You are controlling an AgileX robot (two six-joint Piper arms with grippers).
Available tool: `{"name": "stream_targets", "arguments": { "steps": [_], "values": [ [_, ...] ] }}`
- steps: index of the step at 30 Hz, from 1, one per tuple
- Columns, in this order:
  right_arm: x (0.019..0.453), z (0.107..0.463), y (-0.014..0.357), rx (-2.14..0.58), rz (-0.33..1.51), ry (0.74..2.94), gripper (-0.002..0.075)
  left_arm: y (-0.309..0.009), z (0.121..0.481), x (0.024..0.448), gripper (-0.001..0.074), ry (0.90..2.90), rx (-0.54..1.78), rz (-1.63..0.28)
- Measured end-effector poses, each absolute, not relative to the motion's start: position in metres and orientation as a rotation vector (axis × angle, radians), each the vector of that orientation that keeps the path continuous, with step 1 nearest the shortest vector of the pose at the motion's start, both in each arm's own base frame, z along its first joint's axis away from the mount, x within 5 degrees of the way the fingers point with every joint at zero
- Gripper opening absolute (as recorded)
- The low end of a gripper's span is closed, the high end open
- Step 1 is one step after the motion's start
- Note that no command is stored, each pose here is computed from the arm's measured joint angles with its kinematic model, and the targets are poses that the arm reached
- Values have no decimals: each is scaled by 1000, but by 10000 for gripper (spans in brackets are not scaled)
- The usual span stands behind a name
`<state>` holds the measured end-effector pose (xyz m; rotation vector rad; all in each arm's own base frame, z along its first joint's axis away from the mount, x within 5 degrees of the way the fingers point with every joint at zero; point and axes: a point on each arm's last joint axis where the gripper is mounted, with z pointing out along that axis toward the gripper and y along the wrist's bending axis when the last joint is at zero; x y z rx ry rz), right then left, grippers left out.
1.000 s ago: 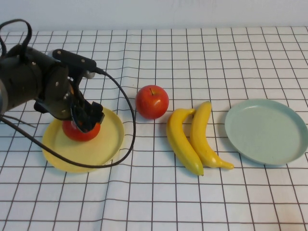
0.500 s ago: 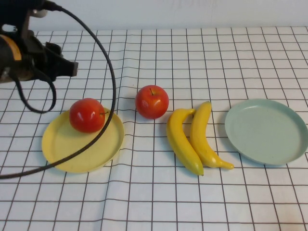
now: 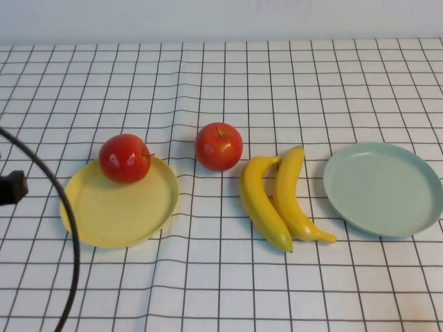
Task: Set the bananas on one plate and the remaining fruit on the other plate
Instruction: Put one type of fruit in the left plate
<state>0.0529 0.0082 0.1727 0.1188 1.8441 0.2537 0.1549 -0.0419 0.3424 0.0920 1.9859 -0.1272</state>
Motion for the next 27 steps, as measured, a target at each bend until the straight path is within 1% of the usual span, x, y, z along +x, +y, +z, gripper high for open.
{"name": "stream_targets", "arguments": {
  "steps": [3,8,13,18,27],
  "values": [
    [53,173,8,119,254,1844,-15,-34,335,135,-1,1957,73,-157],
    [53,173,8,119,254,1844,-15,-25,300,107,-2,1946,69,-191],
    [53,173,8,119,254,1844,-15,-22,273,84,-2,1796,113,-277],
    [53,173,8,119,254,1844,-15,-19,247,73,-2,1756,75,-346],
    [53,173,8,119,254,1844,-15,-20,251,79,-2,1699,-2,-378]
  ]
}}
